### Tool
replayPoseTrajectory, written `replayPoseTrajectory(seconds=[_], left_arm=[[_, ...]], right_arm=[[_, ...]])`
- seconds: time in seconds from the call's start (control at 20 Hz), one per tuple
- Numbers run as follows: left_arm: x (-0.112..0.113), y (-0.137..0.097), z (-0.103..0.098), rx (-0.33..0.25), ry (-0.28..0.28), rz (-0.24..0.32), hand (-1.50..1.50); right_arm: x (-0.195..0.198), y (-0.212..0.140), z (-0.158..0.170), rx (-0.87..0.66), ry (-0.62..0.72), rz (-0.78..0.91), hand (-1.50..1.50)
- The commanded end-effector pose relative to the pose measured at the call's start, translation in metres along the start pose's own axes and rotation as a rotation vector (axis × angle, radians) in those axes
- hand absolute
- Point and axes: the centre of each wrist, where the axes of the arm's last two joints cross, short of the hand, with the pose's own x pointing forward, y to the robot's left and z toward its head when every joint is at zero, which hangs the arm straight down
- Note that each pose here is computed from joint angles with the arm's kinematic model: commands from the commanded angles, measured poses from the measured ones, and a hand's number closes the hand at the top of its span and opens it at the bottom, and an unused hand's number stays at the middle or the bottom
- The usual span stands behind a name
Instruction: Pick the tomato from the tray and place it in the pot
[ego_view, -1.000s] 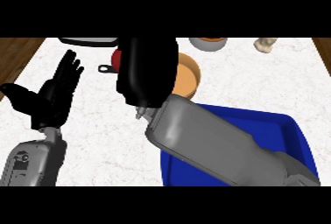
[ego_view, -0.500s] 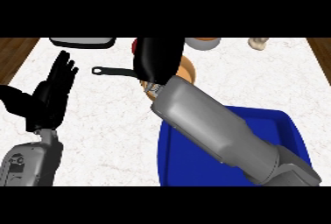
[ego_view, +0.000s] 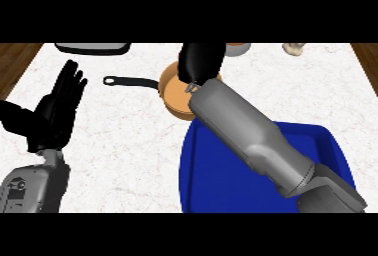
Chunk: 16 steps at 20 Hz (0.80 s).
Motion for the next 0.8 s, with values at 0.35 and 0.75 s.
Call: replayPoseTrajectory(seconds=[0.35,0.75], left_arm=[[0.014,-0.007,0.0,-0.048,-0.008,0.01,0.0],[-0.003,-0.004,0.003,-0.017,-0.011,0.011,0.0]], right_arm=[[-0.043,0.032,-0.008,0.209,0.26,-0.307,-1.5],[-0.045,0.018,-0.011,0.027,0.219,-0.7,-1.5]])
